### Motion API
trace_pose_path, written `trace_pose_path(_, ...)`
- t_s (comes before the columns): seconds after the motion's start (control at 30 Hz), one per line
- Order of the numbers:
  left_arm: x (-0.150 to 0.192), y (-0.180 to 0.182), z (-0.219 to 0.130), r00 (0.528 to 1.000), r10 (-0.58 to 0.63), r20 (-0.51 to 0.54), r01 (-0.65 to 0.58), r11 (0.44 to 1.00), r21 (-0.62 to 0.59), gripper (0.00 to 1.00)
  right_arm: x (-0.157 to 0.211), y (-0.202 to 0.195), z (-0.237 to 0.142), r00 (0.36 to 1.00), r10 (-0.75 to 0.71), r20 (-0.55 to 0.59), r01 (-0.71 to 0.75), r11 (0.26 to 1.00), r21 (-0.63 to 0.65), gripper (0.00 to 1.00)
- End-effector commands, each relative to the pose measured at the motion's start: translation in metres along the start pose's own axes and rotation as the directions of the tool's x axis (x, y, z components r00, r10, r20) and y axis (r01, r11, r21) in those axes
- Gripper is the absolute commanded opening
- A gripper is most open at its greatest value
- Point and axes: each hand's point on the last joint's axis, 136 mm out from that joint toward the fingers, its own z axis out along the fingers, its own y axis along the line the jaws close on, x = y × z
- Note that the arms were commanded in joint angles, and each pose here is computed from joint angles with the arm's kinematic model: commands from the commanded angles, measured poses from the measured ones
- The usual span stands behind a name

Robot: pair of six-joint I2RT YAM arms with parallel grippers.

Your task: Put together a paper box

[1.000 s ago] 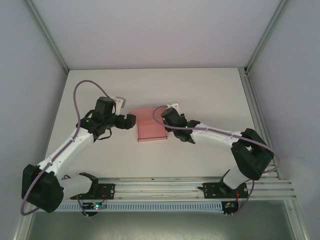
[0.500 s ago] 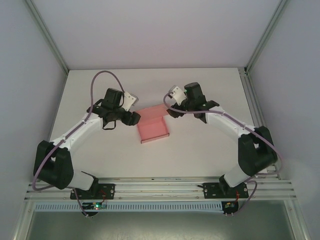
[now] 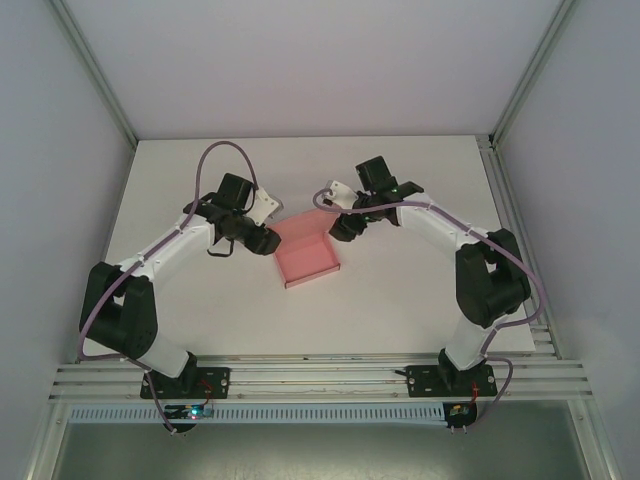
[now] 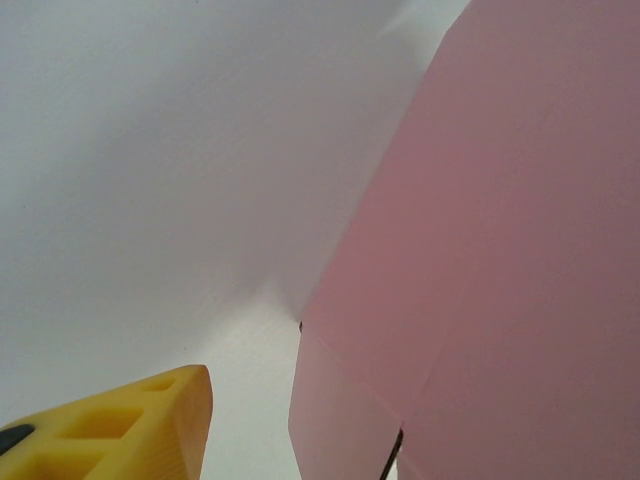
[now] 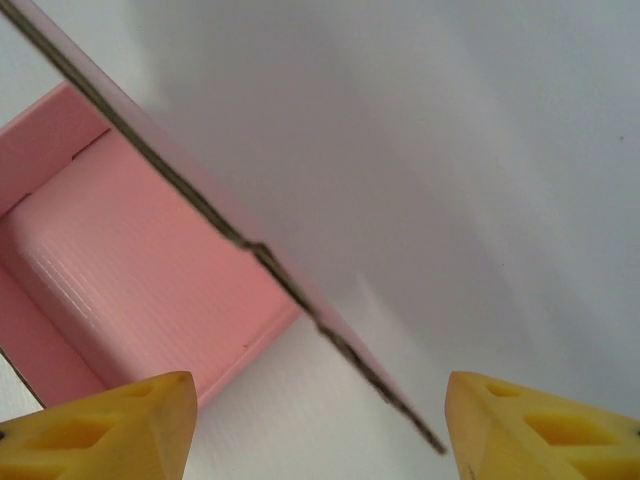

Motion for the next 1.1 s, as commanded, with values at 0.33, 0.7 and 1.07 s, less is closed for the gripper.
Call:
trace_pose_path(0.33, 0.018, 0.004, -0.003, 0.995, -0.032, -0.092, 0.031, 0.999, -0.02, 0.45, -0.025, 0.002, 0.004, 0.976, -0.215, 0.033, 0.218, 0.971, -0.104, 0.56)
trace_pose_path(0.7, -0.003, 0.012, -0.009, 0.996, -0.079, -0.034, 0.077, 0.995, -0.069, 0.13, -0.02, 0.008, 0.012, 0.987, -0.162, -0.016, 0.16, 0.981, -0.112, 0.07)
trace_pose_path(1.07, -0.059, 0.029, -0.015, 0.912, -0.371, 0.173, 0.393, 0.912, -0.116, 0.0, -0.045, -0.012, -0.009, 0.972, 0.227, 0.068, -0.237, 0.942, 0.238, 0.0)
